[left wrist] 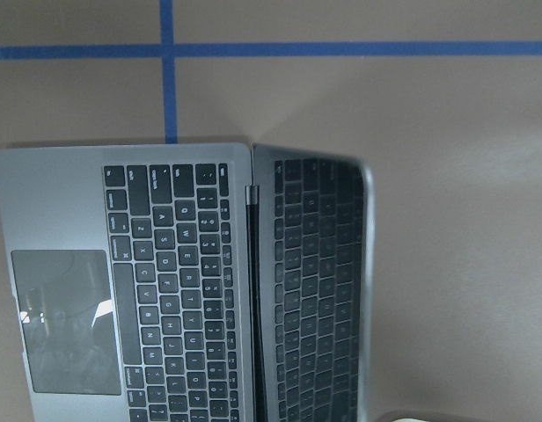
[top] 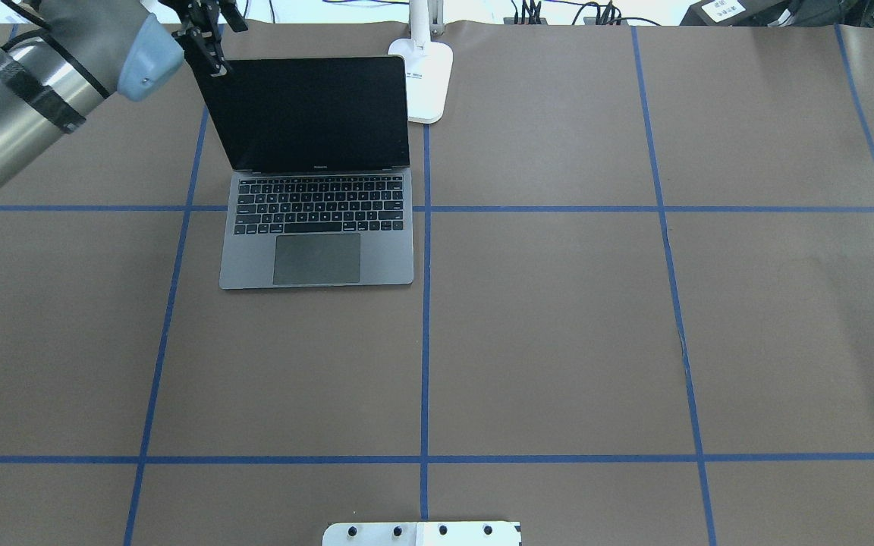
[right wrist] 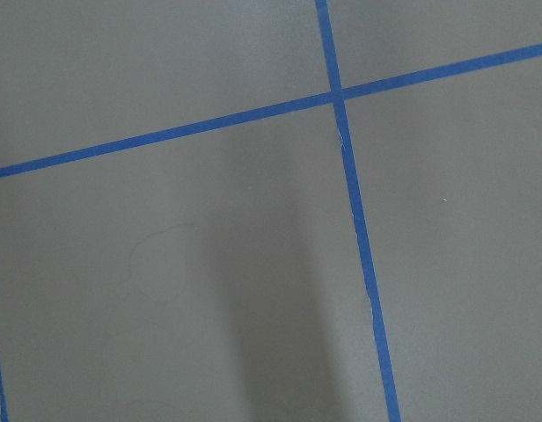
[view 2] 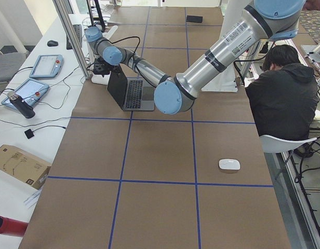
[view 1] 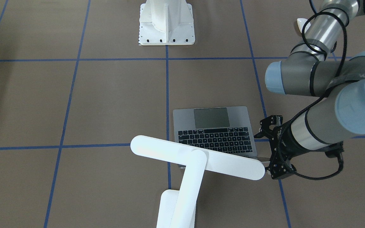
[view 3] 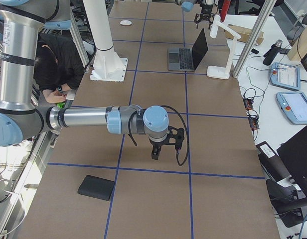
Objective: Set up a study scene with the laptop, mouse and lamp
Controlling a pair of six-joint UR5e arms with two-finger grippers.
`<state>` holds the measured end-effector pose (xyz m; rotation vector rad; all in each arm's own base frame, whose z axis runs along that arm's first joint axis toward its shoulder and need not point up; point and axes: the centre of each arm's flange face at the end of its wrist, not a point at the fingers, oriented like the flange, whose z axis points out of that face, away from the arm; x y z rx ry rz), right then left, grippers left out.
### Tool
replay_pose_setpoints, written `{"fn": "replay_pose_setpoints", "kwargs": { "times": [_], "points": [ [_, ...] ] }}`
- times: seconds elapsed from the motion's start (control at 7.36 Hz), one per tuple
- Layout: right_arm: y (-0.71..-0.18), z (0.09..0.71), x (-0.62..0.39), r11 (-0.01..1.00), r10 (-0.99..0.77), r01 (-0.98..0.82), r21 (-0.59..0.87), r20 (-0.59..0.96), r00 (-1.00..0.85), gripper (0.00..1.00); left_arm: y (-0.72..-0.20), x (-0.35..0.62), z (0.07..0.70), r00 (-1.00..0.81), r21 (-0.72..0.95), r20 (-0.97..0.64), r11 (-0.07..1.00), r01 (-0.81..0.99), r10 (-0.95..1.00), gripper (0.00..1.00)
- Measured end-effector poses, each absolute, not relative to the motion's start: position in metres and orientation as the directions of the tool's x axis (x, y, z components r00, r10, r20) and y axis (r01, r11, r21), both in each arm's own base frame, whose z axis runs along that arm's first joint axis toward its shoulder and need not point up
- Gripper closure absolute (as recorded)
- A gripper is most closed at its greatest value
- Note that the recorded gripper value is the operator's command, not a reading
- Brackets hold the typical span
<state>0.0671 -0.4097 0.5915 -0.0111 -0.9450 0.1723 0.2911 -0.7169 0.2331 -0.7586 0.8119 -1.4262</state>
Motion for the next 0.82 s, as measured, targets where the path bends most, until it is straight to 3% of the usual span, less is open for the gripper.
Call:
{"fn": "replay_pose_setpoints", "kwargs": {
  "times": [0.27,0.82],
  "points": [
    [-0.411,0.574,0.060,0.991,0.112,-0.125,-0.048,0.808,0.579,0.01,-0.693,0.253,0.232,-0.021,-0.843,-0.143,0.111,0.527,-0.990,0.00],
    [-0.407,0.583,0.032,0.995,0.099,-0.054,-0.083,0.833,0.545,0.01,-0.639,0.219,0.271,0.121,-0.719,-0.437,0.428,0.547,-0.891,0.00]
  ]
}}
